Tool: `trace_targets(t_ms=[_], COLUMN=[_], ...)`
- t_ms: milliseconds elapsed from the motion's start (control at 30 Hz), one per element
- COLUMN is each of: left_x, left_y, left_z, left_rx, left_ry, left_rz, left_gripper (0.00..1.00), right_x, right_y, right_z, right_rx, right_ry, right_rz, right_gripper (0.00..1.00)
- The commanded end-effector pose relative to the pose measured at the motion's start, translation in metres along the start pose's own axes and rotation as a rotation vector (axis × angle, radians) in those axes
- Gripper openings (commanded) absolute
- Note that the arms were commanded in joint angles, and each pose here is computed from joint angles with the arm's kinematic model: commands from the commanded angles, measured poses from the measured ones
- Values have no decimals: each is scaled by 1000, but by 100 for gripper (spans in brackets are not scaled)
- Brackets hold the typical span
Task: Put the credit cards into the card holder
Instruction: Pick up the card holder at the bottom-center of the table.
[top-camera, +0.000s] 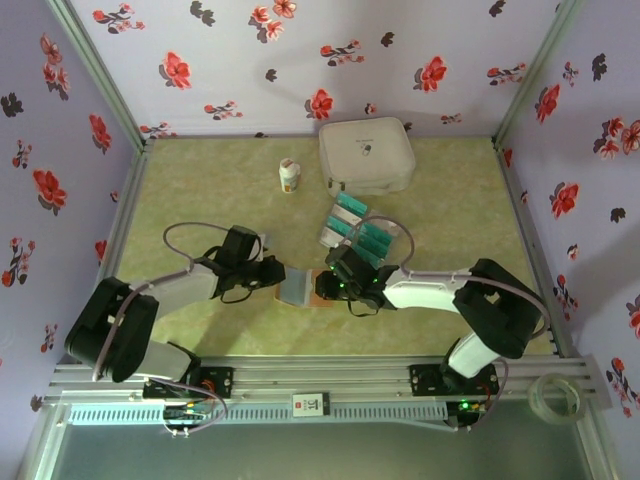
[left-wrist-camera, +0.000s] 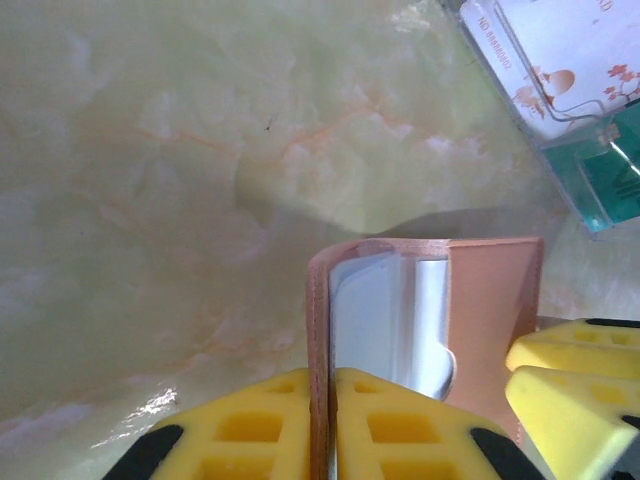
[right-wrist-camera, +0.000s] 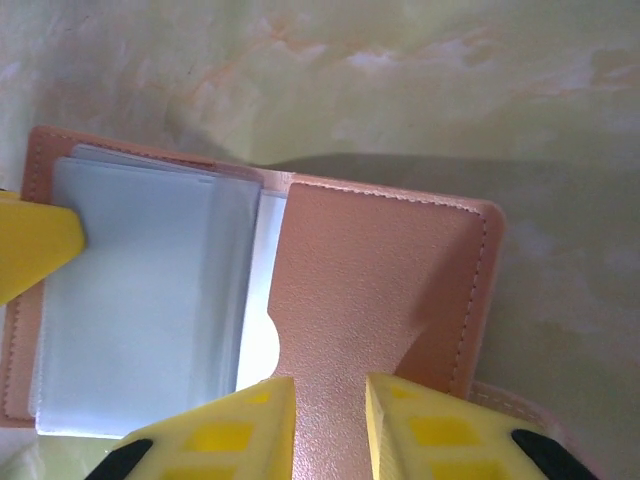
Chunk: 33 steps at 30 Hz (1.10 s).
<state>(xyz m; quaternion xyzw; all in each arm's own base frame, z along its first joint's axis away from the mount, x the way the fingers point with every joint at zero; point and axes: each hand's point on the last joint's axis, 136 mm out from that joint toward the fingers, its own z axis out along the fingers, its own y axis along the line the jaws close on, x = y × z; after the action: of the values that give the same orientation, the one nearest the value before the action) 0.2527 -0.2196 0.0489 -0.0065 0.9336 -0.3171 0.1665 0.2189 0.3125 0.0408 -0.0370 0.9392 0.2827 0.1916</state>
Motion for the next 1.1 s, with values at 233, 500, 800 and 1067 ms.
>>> trace_targets(t_ms=[233, 500, 800, 1067], left_x=[-10, -17, -15, -16], left_y=[-7, -15, -8, -7], left_z=[-12, -23, -21, -23], left_rx=[12, 57, 58, 64], left_ry=[-62, -101, -100, -111], left_rz=[31, 31, 13, 6], left_gripper=[45, 38, 21, 7], right_x=[17, 21, 26, 28], right_y=[-25, -32, -37, -39], right_z=[20, 22, 28, 30], right_rx=[34, 45, 51, 56], right_ry=[33, 33, 47, 51], right_rz=[46, 62, 71, 74], right_gripper=[20, 19, 19, 19])
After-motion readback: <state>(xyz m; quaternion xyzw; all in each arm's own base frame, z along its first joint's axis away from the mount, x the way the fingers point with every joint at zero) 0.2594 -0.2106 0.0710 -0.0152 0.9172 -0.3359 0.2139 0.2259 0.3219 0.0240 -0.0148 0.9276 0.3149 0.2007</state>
